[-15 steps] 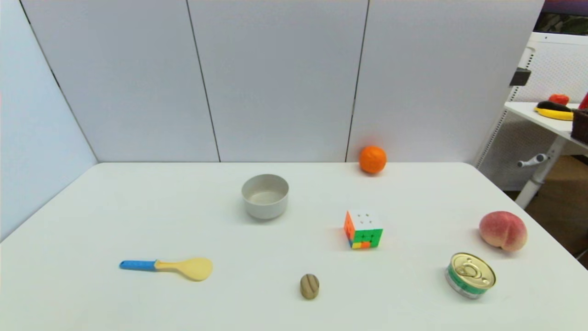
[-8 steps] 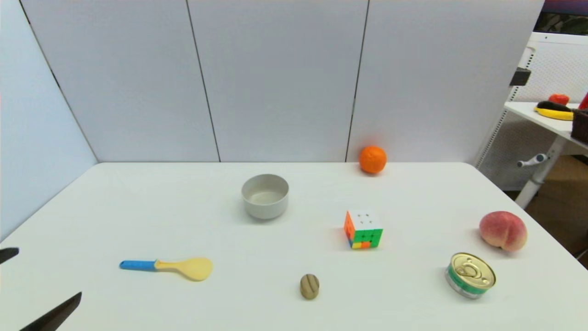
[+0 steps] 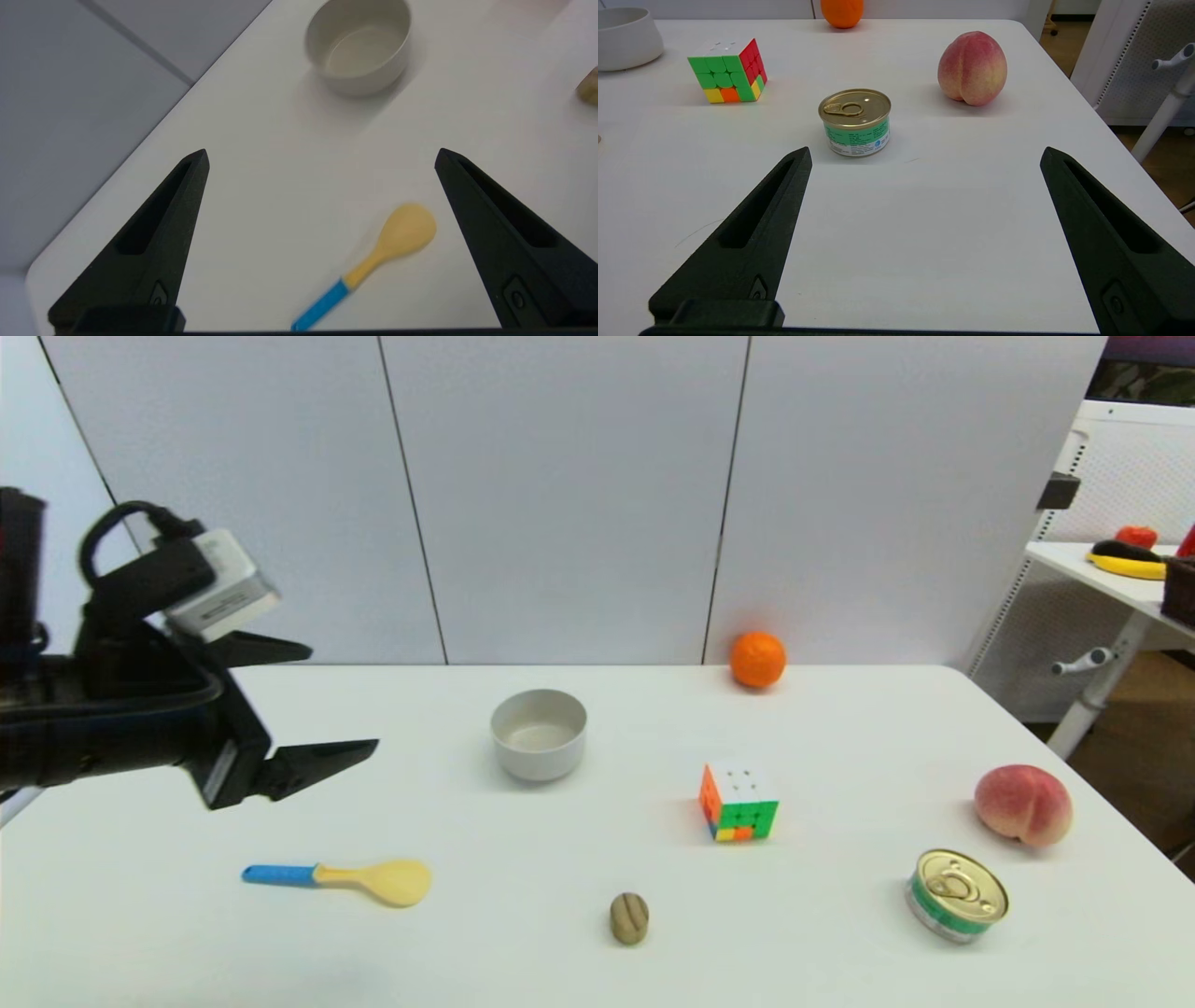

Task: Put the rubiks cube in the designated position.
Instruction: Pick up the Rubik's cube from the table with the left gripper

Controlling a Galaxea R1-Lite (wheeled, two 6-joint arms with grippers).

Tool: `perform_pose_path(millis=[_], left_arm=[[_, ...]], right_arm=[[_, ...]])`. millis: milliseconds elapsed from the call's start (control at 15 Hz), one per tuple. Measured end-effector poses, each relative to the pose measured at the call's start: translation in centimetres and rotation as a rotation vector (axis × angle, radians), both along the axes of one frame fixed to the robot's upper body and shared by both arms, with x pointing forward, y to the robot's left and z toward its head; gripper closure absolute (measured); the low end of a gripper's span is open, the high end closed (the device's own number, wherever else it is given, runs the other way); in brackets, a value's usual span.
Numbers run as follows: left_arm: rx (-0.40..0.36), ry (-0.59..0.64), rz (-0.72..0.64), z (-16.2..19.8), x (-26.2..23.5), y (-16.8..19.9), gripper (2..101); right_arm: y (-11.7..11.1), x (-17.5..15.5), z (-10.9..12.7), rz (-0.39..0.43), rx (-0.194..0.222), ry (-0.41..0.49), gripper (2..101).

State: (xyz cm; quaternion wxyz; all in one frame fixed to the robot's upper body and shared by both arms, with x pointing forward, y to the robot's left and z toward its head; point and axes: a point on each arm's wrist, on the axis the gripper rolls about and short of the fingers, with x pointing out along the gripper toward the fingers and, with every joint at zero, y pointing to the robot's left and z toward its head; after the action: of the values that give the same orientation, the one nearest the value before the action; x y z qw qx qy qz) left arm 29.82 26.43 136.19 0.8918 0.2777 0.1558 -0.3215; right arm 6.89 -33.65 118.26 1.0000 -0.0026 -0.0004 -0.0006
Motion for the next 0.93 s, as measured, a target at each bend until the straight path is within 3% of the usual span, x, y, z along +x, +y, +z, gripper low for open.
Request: perform_pose_path(millis=[200, 400, 733, 933], left_arm=[[-0.001, 0.023, -0.106, 0.1, 4.3, -4.3, 5.3], [-0.056, 0.089, -0.177, -0.6, 6.6, -9.4, 5.3], [-0.124, 0.22, -0.203, -2.3, 7.4, -14.7, 5.3], [-0.164, 0.267, -0.137, -1.7, 7.0, -17.6, 5.3]], right_arm=[[0.0, 0.0, 0.0, 0.0, 0.0, 0.0, 5.2], [0.0, 0.0, 0.0, 0.001, 0.0, 0.0, 5.2], [0.0, 0.0, 0.0, 0.0, 0.0, 0.0, 5.2], [0.0, 0.0, 0.0, 0.001, 0.0, 0.0, 5.2]])
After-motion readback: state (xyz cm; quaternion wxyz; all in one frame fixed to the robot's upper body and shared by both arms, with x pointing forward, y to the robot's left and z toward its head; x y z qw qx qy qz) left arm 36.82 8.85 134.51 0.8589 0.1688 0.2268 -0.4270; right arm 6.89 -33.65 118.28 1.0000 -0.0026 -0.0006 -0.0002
